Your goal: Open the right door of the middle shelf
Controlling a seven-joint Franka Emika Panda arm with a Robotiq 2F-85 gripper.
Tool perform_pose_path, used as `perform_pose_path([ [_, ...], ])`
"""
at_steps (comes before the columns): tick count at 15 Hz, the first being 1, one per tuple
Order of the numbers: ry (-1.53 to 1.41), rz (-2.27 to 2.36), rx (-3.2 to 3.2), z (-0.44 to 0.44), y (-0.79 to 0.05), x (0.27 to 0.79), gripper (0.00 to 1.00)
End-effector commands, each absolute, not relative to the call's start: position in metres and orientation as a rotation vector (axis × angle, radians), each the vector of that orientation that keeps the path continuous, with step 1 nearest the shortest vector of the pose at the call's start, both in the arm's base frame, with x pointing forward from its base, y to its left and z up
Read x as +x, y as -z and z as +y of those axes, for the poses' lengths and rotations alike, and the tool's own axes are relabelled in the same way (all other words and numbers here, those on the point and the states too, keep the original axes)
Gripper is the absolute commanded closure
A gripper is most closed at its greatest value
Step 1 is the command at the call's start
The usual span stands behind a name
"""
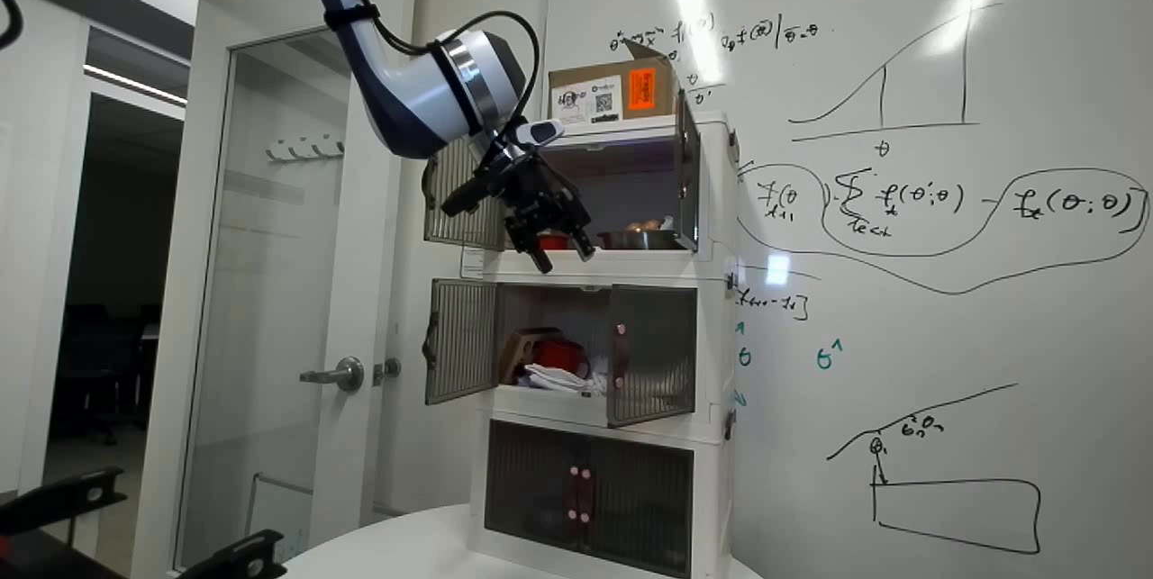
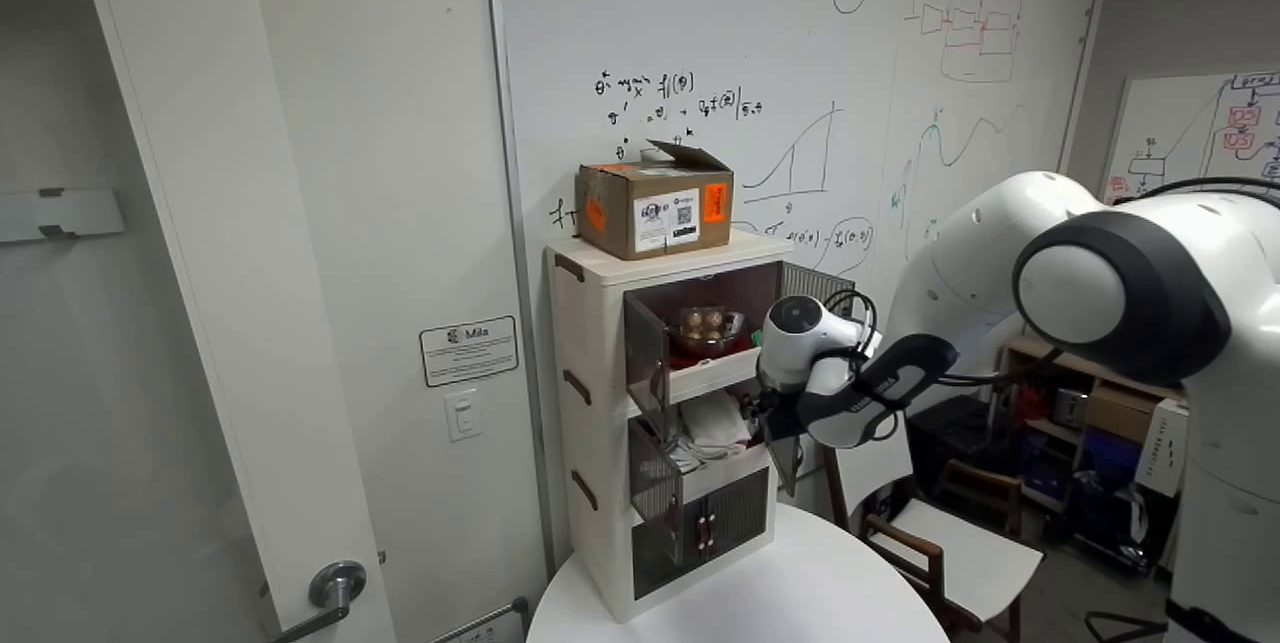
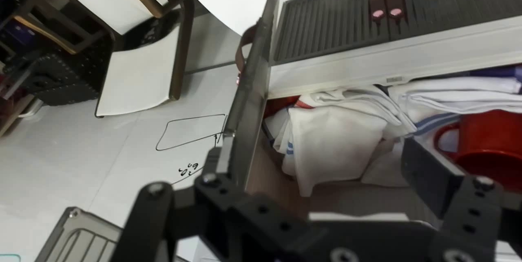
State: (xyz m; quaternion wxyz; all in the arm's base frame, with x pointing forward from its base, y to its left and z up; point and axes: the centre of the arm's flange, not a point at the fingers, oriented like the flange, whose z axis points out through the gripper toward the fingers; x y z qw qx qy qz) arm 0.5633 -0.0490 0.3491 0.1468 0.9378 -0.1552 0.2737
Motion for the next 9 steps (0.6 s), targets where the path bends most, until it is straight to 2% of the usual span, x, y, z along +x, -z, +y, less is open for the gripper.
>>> perform_pose_path([
  [1,-0.944,-0.447,2.765,-0.047,-0.354,0.546,0.00],
  [9,-1.104,-0.453,2.838,-0.076,-0.301,0.575,0.00],
])
